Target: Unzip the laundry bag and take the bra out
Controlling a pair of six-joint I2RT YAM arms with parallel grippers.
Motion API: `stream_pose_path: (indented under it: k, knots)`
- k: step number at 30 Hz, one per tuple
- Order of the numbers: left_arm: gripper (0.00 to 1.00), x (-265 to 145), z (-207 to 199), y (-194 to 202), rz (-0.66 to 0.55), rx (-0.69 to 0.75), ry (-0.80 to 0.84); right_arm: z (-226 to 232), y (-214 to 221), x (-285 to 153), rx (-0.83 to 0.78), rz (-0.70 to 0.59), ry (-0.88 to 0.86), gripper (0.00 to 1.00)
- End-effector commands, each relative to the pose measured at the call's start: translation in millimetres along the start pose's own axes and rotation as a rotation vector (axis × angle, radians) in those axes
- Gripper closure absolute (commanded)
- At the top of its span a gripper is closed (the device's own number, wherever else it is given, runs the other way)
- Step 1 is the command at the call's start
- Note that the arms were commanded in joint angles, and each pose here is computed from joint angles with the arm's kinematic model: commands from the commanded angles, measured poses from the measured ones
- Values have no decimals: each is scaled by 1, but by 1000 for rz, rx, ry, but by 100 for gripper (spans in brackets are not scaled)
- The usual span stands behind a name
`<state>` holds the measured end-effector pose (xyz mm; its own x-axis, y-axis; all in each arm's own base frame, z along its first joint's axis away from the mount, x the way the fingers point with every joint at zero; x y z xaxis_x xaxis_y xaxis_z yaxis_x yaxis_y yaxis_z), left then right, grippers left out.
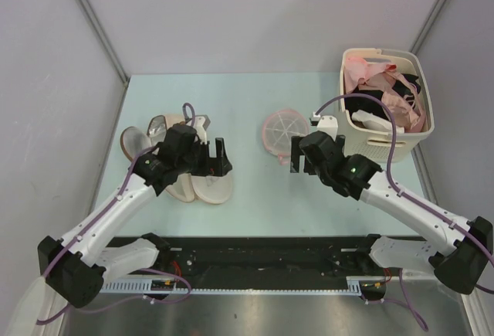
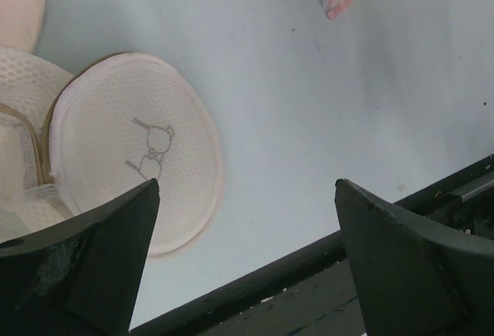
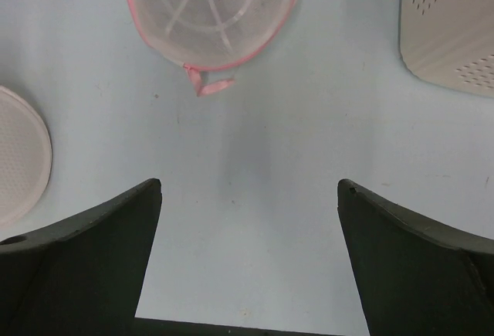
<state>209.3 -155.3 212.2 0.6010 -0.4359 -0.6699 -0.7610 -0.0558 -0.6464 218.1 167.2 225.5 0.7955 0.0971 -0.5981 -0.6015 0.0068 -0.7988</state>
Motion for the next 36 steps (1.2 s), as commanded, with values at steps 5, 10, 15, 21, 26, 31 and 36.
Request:
stream_pose_path:
  k: [5, 10, 15, 21, 26, 31, 36]
  knots:
    - [0, -9, -15, -14, -36, 14, 78, 7, -6, 0, 28, -31, -36, 0]
    - [0, -8, -16, -12, -18, 17, 88, 12, -4, 6, 31, -26, -44, 0]
    - [0, -8, -17, -12, -7, 16, 91, 15, -5, 13, 39, -48, -50, 0]
    - [0, -4, -22, -10, 3, -3, 125, 8, -8, 49, 207, -162, -199, 0]
    - [0, -3, -23, -12, 3, -4, 126, -12, 1, 90, 372, -194, -105, 0]
    - [0, -5, -24, -13, 10, -6, 124, -6, 8, 129, 501, -200, -92, 0]
    - [0, -11, -19, -9, -4, 1, 104, 3, 19, 165, 574, -155, -138, 0]
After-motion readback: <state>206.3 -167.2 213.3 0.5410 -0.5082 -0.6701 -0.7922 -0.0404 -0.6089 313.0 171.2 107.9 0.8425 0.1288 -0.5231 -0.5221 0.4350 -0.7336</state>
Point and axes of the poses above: each gripper's point midway between its finger pads, its own x axis out along the fingers, its own z axis along the line the jaws close on, y = z × x, the point moved 5 cm from there along -x, back along the fingers, and after that the axes turned 1 degree about -x, right-handed, at the moved point
